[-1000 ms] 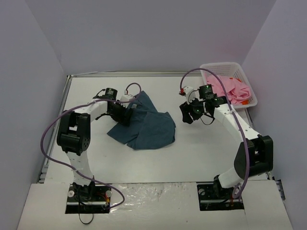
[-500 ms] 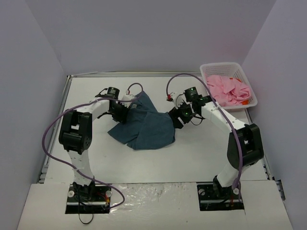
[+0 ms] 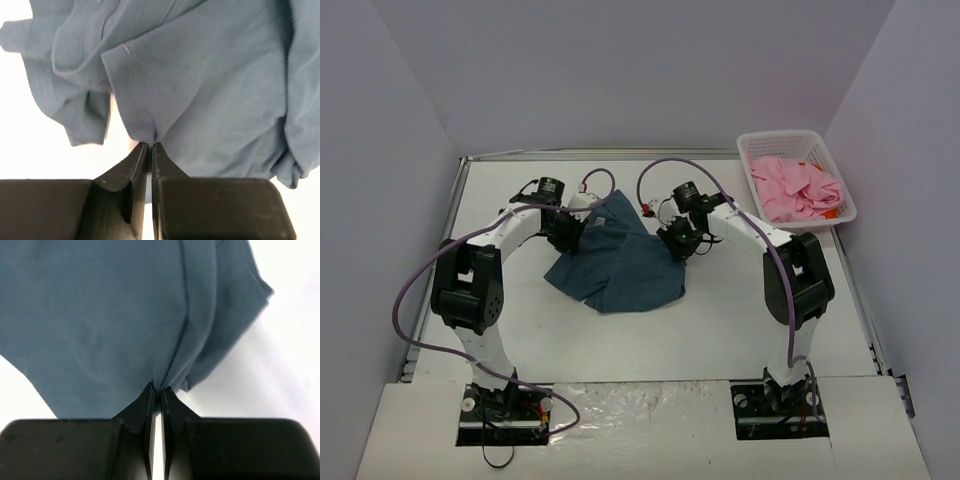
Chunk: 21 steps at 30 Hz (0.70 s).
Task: Fold and stack the t-shirts
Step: Flatten out the tshirt
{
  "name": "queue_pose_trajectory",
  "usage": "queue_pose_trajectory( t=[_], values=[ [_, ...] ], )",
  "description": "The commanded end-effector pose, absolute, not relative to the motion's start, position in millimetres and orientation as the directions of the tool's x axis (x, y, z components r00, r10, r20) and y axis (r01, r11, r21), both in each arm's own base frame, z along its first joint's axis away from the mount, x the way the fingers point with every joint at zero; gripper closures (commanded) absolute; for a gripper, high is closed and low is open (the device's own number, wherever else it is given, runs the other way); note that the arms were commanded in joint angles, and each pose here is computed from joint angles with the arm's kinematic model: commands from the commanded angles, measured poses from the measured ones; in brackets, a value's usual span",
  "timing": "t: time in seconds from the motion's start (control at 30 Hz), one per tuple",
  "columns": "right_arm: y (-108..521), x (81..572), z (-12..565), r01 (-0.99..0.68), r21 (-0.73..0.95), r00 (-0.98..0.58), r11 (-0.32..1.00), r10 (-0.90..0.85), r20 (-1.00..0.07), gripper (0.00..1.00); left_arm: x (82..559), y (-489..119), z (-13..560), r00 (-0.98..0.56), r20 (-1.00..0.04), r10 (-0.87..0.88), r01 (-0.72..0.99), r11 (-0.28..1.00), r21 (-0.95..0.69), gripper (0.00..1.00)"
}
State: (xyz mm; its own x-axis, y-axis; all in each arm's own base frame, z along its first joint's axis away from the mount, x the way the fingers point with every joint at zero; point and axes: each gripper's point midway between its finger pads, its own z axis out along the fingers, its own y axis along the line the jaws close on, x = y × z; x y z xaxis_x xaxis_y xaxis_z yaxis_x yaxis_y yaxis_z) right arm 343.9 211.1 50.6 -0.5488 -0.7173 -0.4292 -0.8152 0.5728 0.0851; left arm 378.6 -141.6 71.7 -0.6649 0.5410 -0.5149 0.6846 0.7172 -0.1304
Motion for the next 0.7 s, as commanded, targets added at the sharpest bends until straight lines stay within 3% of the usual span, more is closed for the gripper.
queue_pose_trajectory(
  t=[0.0,0.3,0.43,0.67],
  values=[
    [190.7,360.7,116.1,-0.79,-0.04,-0.509,0.612,-0.69,-0.515,1.0,380.0,-122.5,116.1,-0.634,-0.551,0.542,0.663,0.748,-0.028,0.98],
    [80.3,446.5,264.8,-0.515,-0.214,-0.468,0.83,-0.482,-0.741,1.0,407.7,-39.3,271.0,-0.55,-0.741,0.385,0.467,0.878,0.11,0.98],
    [77.4,446.6,281.8,-0.508,-0.215,-0.44,0.834,-0.465,-0.768,1.0,393.4,-17.4,321.6,-0.493,-0.786,0.373,0.41,0.896,0.169,0.98],
    [82.1,438.8,276.2,-0.537,-0.195,-0.439,0.821,-0.469,-0.766,1.0,365.1,-10.5,327.5,-0.468,-0.785,0.405,0.397,0.891,0.222,0.98]
  ],
)
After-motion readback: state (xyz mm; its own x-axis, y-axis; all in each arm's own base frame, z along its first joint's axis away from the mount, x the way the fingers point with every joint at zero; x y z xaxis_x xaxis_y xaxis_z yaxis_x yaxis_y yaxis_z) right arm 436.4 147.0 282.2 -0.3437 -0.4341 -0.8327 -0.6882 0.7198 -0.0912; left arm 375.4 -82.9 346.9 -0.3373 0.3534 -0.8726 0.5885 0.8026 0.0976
